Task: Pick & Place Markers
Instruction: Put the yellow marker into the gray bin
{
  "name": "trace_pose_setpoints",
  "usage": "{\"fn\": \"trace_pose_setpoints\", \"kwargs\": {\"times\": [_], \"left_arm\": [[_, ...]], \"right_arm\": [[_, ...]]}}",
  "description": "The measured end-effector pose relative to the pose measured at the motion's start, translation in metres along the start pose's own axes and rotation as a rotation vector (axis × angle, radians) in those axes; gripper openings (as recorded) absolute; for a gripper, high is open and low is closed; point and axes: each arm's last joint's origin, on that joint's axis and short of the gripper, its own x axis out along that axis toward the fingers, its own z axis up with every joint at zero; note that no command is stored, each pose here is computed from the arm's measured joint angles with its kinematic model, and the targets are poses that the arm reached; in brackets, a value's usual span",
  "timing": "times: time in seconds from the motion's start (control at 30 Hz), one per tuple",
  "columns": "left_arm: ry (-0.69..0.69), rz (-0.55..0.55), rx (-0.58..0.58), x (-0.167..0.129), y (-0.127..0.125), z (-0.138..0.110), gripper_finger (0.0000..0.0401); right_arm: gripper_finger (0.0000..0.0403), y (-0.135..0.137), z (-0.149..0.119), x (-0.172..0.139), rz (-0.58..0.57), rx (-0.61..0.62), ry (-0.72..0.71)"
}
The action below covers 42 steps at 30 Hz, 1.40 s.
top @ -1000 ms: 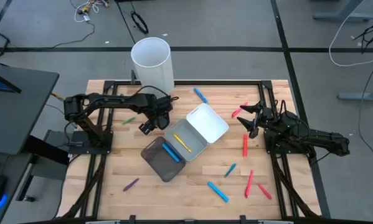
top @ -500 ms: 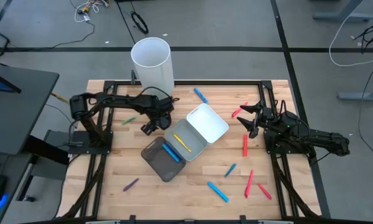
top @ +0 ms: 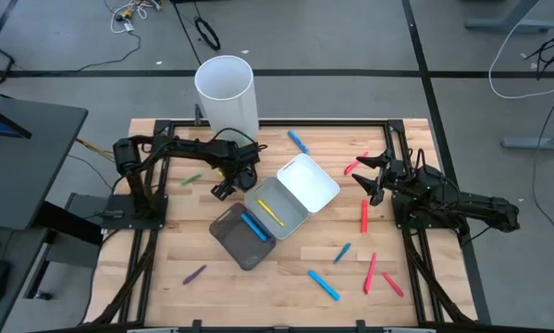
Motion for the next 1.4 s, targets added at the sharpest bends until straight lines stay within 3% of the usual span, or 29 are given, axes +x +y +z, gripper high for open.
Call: {"fn": "trace_pose_setpoints", "kwargs": {"times": [0.33,0.63,0.83,1.4], "left_arm": [[-0.019,-0.03,0.0,0.0022,-0.0008,-0.0005,0.0217],[-0.025,-0.071,-0.005,0.0026,-0.0043,-0.0012,0.0103],[-0.025,-0.086,-0.073,0.0029,-0.0063,0.0002,0.0026],[-0.014,-0.079,-0.151,-0.0048,-0.0095,0.0004,0.0022]], "right_arm": [[0.0302,0.0,0.0,0.0,0.0,0.0,0.0],[0.0302,0.0,0.0,0.0,0.0,0.0,0.0],[0.0302,0.0,0.0,0.0,0.0,0.0,0.0],[0.0302,0.0,0.0,0.0,0.0,0.0,0.0]]}}
